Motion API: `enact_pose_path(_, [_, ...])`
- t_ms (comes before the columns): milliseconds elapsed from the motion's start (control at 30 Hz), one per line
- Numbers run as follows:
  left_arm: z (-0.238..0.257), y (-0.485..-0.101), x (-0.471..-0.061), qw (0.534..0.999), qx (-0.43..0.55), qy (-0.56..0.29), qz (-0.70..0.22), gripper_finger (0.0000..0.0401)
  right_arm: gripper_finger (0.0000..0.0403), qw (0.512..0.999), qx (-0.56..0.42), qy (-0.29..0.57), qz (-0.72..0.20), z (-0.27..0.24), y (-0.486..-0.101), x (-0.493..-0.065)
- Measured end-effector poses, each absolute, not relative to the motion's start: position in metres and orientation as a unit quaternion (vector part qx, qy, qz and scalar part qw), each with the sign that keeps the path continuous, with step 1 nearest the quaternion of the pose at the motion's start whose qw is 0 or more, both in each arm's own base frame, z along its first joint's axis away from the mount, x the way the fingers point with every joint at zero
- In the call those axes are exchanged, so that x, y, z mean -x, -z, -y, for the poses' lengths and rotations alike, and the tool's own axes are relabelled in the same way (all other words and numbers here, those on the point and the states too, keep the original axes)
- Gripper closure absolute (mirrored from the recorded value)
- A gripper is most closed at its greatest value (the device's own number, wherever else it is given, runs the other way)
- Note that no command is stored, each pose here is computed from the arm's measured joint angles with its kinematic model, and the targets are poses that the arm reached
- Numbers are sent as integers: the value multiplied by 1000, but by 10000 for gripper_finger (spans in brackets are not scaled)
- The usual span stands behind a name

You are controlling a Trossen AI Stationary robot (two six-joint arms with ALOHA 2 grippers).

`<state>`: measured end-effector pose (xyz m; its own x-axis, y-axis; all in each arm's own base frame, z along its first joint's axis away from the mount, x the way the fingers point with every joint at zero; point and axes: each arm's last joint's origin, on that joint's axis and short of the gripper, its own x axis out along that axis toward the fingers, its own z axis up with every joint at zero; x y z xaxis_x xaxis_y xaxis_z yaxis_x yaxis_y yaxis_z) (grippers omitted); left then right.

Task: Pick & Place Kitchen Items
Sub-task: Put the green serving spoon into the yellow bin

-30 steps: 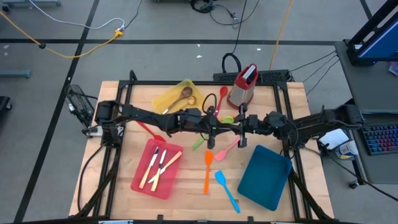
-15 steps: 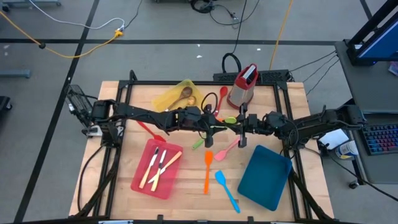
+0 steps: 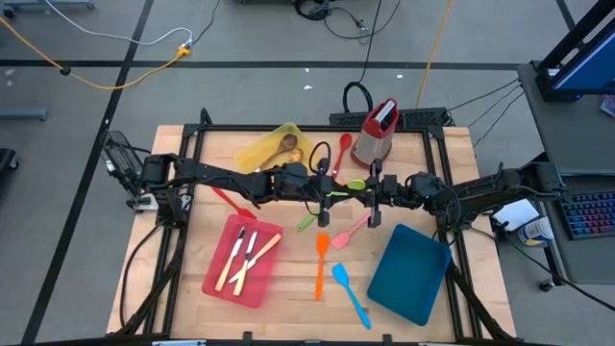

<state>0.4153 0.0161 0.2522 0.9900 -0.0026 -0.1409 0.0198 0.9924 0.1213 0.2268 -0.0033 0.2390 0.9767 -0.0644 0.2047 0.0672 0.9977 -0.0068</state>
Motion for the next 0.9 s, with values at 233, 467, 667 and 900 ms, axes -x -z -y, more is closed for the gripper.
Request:
enact_pose_path(233, [-18, -260, -416, 997, -72, 2, -31, 339, 386, 993, 17, 35, 111, 4, -241, -226])
enact_pose_path(467, [-18, -263, -416, 997, -74, -3, -16, 353, 386, 992, 18, 46, 120, 9, -242, -226])
enact_pose_path(667, [-21, -261, -416, 997, -68, -4, -25, 379, 383, 992, 20, 47, 116, 10, -242, -226])
enact_pose_path(900, [-24, -252, -415, 994, -61, -34, -80, 366, 349, 995, 22, 53, 88, 11, -236, -227])
